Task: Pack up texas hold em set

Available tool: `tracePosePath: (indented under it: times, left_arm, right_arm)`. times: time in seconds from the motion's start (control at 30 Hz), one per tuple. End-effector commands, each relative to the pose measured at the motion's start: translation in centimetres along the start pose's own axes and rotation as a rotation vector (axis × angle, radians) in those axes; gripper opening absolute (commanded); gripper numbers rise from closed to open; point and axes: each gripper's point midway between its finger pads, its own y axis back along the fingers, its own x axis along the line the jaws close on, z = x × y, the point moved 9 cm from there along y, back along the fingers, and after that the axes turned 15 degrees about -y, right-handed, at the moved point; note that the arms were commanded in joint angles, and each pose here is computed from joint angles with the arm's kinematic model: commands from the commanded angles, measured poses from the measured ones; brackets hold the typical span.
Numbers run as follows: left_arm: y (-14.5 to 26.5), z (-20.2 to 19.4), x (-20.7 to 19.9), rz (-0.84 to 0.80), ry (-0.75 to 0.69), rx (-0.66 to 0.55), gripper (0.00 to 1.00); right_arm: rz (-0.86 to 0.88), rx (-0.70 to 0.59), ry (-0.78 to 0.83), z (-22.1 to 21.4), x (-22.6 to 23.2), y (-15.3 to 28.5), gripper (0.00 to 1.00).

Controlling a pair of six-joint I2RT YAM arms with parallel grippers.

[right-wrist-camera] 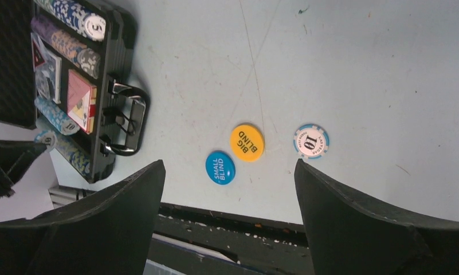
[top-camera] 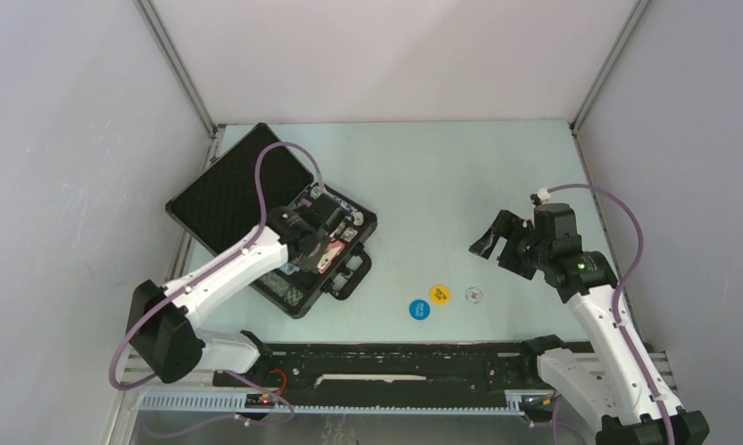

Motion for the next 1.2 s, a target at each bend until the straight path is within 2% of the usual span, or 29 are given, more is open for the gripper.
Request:
tracePosePath:
  times: [0.0, 0.17, 0.63, 0.83, 1.17]
  left_arm:
    - [-0.6, 0.2, 1.2, 0.018, -0.047, 0.060, 0.00]
    - [-2.2, 0.6, 0.9, -0.012, -0.065, 0.100, 0.00]
    - [-5.1, 0.1, 1.1, 0.039, -0.070, 0.181, 0.00]
    - [-5.4, 0.2, 1.1, 0.050, -0.051, 0.171, 0.10]
    - [-5.9, -1.0, 0.7, 0.046, -0.051, 0.209, 0.10]
  right_arm:
    - [0.060, 0.002, 0.053, -0.2, -0.1, 0.4, 0.92]
    - [0.053, 0.009, 0.056, -0.3, -0.5, 0.3, 0.92]
    - [0.042, 0.030, 0.029, -0.6, -1.5, -0.5, 0.92]
    - [0.021, 0.027, 0.015, -0.6, -2.0, -0.9, 0.91]
    - [0.029, 0.049, 0.005, -0.8, -2.2, -1.3, 0.91]
